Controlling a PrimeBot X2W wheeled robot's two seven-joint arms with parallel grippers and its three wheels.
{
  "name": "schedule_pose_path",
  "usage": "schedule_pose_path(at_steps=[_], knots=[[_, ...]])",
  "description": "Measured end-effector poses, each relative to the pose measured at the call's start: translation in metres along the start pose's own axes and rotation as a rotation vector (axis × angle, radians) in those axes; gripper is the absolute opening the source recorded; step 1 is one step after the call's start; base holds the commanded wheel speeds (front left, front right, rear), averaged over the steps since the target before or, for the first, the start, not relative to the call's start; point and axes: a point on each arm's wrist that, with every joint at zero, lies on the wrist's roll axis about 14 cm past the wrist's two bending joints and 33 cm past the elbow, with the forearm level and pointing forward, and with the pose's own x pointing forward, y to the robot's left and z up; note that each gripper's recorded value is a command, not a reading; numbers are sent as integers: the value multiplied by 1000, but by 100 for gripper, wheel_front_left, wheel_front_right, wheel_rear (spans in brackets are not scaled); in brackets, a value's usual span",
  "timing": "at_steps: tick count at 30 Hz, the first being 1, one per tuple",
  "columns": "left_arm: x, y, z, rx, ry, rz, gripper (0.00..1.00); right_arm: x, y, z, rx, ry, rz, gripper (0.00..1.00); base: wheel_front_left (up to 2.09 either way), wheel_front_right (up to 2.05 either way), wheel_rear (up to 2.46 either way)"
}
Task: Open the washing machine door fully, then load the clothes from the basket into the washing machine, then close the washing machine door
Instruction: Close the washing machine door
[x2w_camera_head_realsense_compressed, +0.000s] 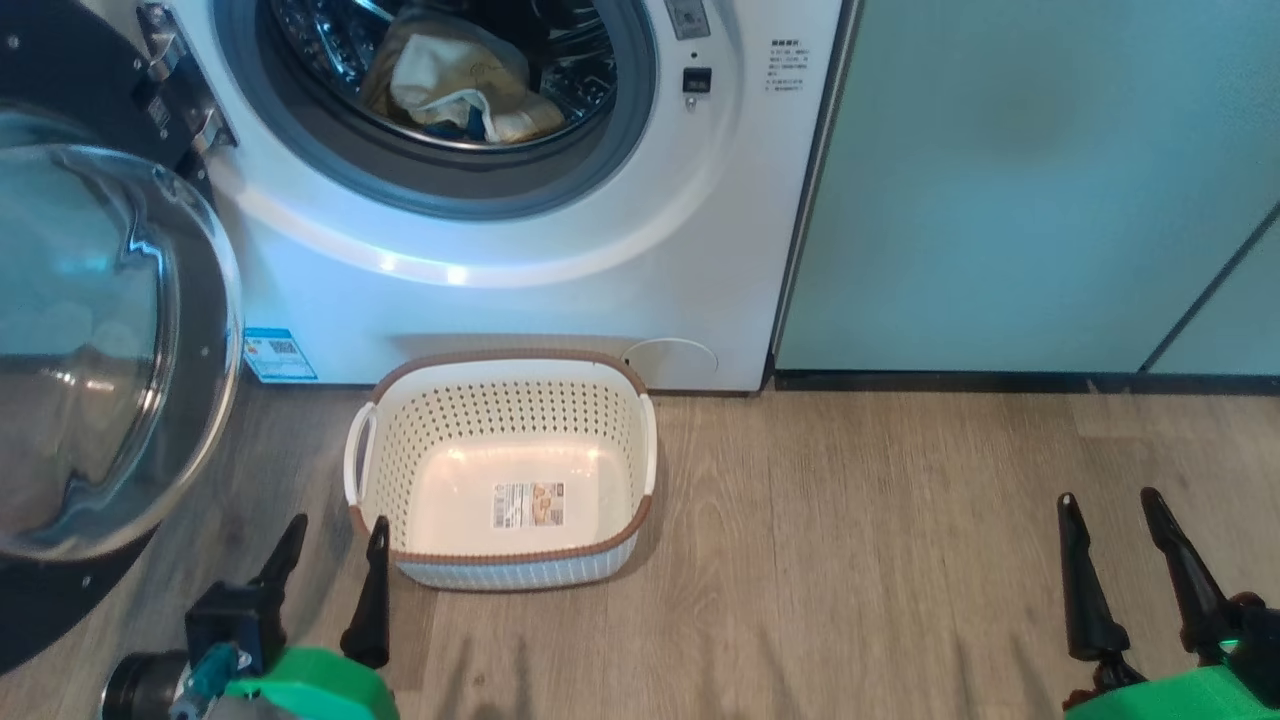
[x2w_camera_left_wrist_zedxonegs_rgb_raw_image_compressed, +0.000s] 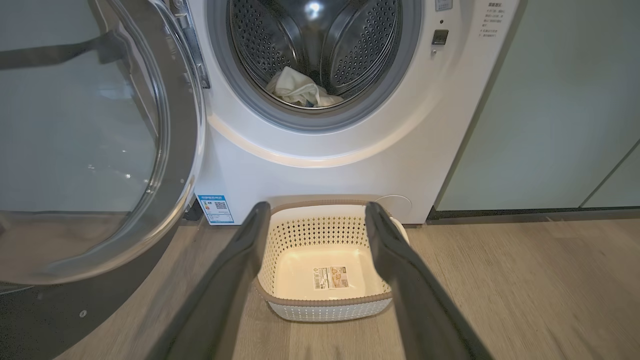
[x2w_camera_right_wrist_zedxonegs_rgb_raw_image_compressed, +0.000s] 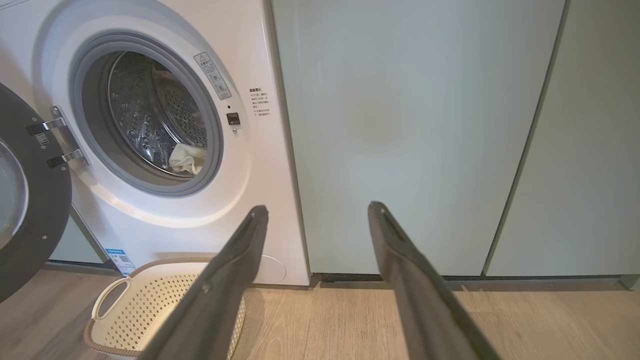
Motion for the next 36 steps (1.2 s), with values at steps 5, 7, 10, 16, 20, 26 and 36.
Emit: schedule_pose_path(at_steps=[5, 7, 10, 16, 20, 26, 36], knots=[[2, 0, 1, 3, -4, -2, 100, 0, -2, -1, -1, 2, -5, 100, -74, 74, 0], [2, 0, 2, 2, -5, -3, 100, 0, -2, -1, -1, 3, -5, 100, -26, 26, 0], [2, 0, 2, 2, -7, -2, 100, 0, -2, -1, -1, 4, -6, 100, -2, 2, 0], [1, 0, 4, 2, -14, 0, 100, 0, -2, 0, -1, 1, -5, 100, 0, 0, 0], [1, 0, 5, 2, -16, 0, 100, 0, -2, 0, -1, -1, -5, 100, 0, 0, 0], [0, 0, 6, 3, -21, 0, 100, -2, -2, 1, 0, -5, -5, 100, 0, 0, 0], [-5, 6, 5, 3, -18, 17, 100, 3, 3, 0, 1, 0, 11, 100, 0, 0, 0]])
